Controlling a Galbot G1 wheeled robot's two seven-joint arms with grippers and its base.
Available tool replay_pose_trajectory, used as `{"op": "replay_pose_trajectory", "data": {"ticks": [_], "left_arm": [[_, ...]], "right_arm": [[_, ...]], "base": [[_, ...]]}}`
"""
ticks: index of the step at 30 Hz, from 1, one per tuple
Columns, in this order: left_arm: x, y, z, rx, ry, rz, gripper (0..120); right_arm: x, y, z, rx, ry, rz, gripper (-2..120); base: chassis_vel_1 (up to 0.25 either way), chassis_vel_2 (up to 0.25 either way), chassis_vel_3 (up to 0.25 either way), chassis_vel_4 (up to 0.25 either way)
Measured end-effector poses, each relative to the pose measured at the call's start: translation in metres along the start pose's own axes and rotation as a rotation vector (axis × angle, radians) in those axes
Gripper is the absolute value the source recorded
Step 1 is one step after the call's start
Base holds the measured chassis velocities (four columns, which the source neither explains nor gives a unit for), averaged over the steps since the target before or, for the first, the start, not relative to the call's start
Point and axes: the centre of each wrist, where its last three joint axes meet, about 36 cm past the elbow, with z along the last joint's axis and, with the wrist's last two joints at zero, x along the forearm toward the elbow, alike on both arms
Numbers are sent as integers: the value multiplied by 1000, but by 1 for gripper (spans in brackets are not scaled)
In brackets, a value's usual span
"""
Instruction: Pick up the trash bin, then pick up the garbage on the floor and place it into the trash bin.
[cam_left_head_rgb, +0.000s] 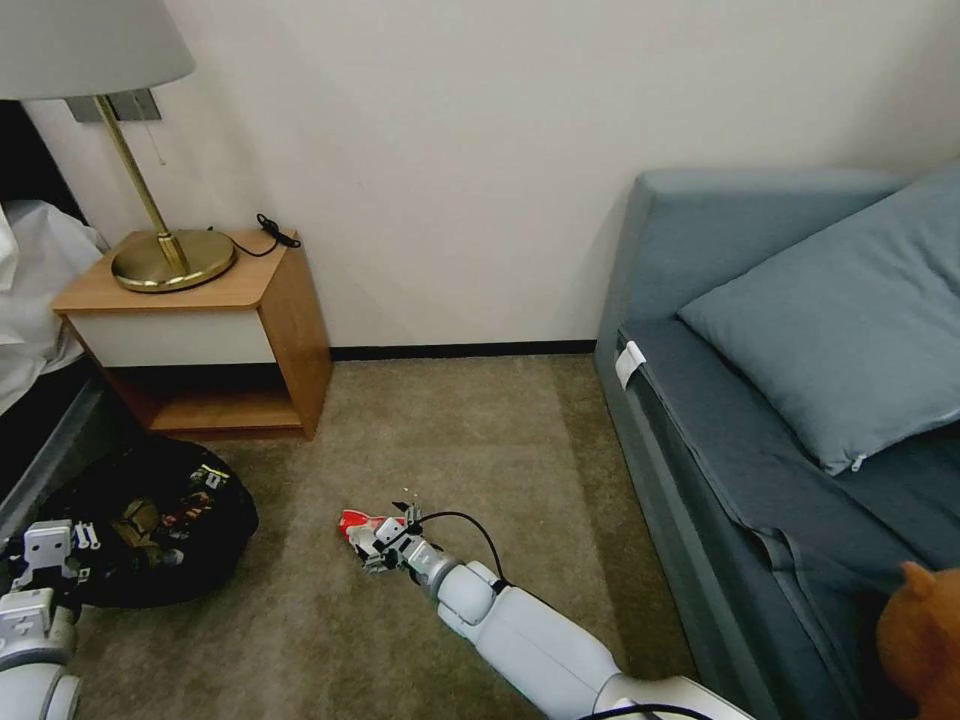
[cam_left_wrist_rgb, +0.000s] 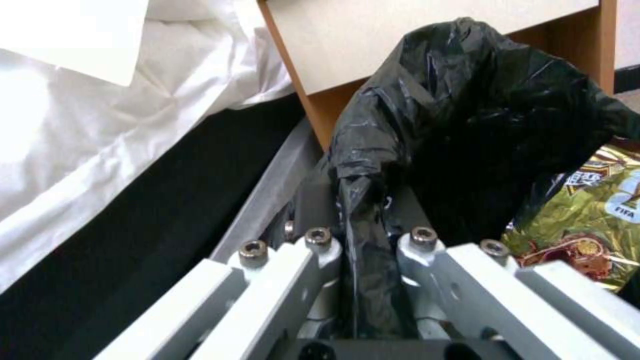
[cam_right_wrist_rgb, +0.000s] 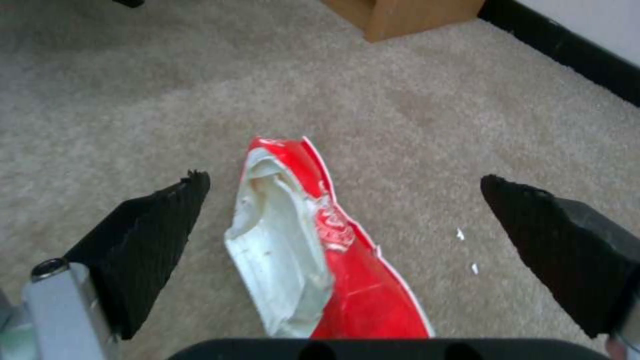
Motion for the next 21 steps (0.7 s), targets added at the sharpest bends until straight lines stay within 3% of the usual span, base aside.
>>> {"op": "replay_pose_trajectory", "data": {"ticks": [21], "left_arm": [[6,-5,-5,-2,8,7,4]], "right_arm": [[10,23,33,23,27,-96,100]], "base": [[-59,54,52,-50]]}}
